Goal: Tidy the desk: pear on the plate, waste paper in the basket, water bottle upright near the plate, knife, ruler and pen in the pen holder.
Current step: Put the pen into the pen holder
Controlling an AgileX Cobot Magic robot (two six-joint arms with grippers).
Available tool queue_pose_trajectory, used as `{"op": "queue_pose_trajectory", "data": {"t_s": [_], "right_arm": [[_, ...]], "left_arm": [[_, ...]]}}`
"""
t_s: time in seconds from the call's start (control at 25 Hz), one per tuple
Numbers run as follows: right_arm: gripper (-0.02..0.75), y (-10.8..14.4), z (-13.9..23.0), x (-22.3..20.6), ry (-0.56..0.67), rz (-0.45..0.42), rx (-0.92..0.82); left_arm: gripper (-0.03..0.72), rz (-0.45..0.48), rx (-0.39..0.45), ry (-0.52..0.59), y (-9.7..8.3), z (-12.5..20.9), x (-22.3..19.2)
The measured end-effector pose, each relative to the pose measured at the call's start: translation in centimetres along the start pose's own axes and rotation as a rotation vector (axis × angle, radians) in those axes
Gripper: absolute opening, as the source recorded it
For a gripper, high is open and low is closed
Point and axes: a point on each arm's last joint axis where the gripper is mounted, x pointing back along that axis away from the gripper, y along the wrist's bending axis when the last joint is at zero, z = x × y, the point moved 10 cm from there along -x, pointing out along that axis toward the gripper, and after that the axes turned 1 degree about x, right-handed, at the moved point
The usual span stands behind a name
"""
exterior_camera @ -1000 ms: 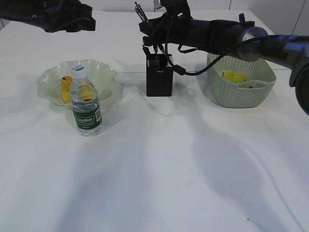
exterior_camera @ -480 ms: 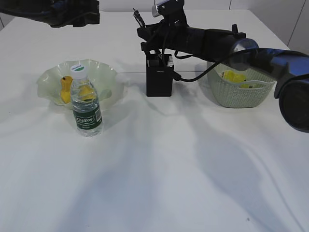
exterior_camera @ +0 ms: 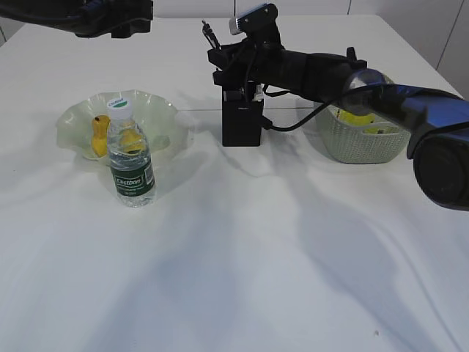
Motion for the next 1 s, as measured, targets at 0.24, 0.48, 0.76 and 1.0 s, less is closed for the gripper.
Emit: {"op": "queue_pose_trajectory", "data": {"t_s": [0.24, 0.48, 0.76, 1.0], "right_arm": [[0.073, -0.2, 1.8, -0.2, 0.03, 0.017, -0.011], [0.073, -0.7, 1.9, -0.2, 0.04, 0.042, -0.01], [0.073, -0.7, 1.9, -0.2, 0.041, 0.044, -0.01], [0.092, -0.8, 2.0, -0.2, 0.042, 0.047, -0.01]], "left_arm": [[0.276, -0.015, -0.006, -0.009, 0.3, -0.2, 0.0], [0.276, -0.026, -0.061, -0.008, 0.5, -0.2, 0.0], [0.276, -0.022, -0.113, -0.007, 0.0, -0.1, 0.0], [0.276, -0.048, -0.104, -0.009, 0.0, -0.1, 0.0]]}}
